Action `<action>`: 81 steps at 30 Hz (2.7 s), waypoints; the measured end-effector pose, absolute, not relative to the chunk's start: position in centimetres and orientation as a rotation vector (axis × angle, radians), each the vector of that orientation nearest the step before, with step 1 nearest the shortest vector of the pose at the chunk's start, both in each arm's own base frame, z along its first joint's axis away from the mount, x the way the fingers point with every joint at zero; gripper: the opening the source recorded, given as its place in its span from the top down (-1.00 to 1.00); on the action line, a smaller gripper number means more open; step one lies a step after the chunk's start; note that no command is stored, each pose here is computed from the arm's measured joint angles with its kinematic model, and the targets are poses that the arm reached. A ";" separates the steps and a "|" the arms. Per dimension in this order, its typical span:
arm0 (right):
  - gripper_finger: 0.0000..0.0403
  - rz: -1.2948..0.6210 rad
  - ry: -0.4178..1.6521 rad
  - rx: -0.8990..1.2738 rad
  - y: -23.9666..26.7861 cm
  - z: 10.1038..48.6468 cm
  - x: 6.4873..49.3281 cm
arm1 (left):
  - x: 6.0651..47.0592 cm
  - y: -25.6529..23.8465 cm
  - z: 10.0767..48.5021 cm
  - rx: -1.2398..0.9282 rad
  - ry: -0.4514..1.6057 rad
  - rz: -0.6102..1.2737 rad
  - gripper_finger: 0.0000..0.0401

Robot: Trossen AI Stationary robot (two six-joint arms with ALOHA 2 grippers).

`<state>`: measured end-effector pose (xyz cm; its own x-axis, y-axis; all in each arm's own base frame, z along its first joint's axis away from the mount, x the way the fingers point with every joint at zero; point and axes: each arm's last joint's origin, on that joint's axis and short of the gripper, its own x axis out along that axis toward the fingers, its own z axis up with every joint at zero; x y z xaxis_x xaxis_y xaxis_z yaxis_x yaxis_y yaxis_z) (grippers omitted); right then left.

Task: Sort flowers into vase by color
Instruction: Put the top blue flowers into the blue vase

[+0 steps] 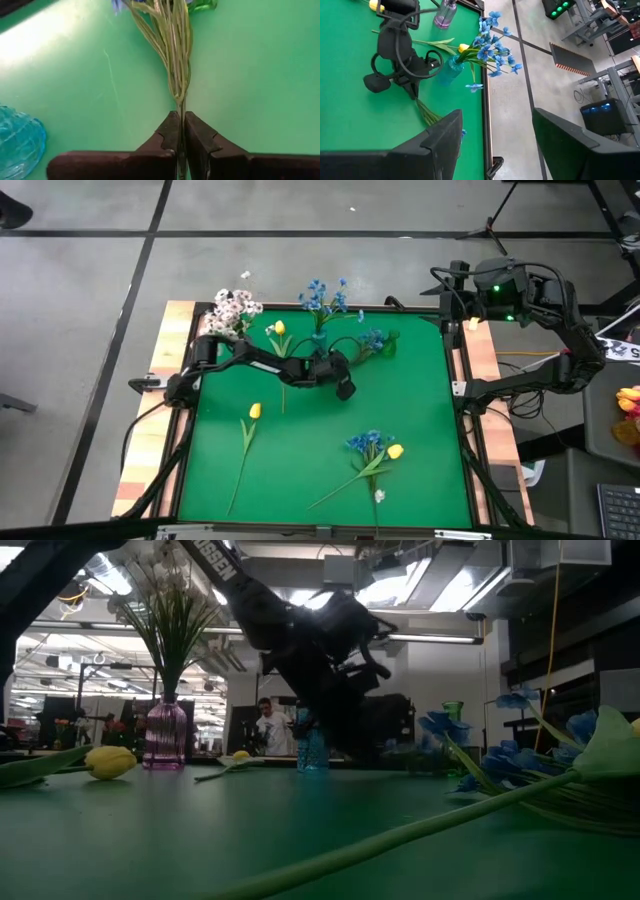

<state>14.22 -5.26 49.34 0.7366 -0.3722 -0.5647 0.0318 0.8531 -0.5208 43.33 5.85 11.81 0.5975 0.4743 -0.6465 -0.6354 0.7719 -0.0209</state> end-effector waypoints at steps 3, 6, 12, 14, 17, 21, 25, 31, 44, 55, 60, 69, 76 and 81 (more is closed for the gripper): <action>-0.20 -0.233 0.714 -0.511 -5.3 49.3 14.2 | 43.2 5.4 12.7 -0.247 0.662 0.664 0.97; -0.20 -0.233 0.713 -0.511 -5.3 49.4 14.2 | 42.9 5.0 13.9 -0.218 0.648 0.692 0.96; -0.20 -0.235 0.712 -0.511 -5.3 49.4 14.2 | 42.3 4.1 16.2 -0.200 0.627 0.702 0.96; -0.20 -0.234 0.712 -0.511 -5.3 49.4 14.2 | 42.2 3.6 17.1 -0.201 0.607 0.691 0.97; -0.20 -0.235 0.712 -0.511 -5.3 49.4 14.2 | 42.0 2.7 18.6 -0.204 0.576 0.665 0.96; -0.20 -0.232 0.714 -0.522 -5.3 49.4 14.2 | 41.6 1.0 20.8 -0.178 0.529 0.609 0.95; -0.20 -0.245 0.705 -0.540 -5.1 49.6 13.7 | 41.3 -1.1 23.4 -0.147 0.439 0.535 0.97; -0.20 -0.280 0.654 -0.552 -4.5 50.2 11.6 | 40.6 -4.2 26.9 -0.047 0.283 0.485 0.97; -0.20 -0.323 0.589 -0.515 -3.7 50.8 9.4 | 34.1 -5.2 25.4 0.172 -0.378 0.650 0.97; -0.20 -0.316 0.605 -0.515 -3.8 50.4 9.6 | 32.8 1.5 23.4 0.133 -0.483 0.477 0.97; -0.20 -0.263 0.554 -0.508 -4.4 48.7 11.9 | 33.4 1.7 24.6 0.121 -0.550 0.373 0.97; -0.20 0.006 0.027 -0.604 -4.5 44.5 15.9 | 34.6 -0.2 28.4 0.299 -0.665 0.345 0.97; -0.20 0.038 -0.149 -0.553 -5.5 41.2 19.3 | 34.8 0.2 29.2 0.306 -0.696 0.347 0.96; -0.20 0.070 -0.169 -0.519 -5.8 39.9 22.6 | 34.8 0.6 29.2 0.306 -0.703 0.329 0.96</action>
<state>22.57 -5.79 39.90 0.9838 0.1090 0.1427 -0.0237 0.8665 -0.4986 34.79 0.56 29.21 0.7158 0.1910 0.6717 -0.3937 0.9048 0.1623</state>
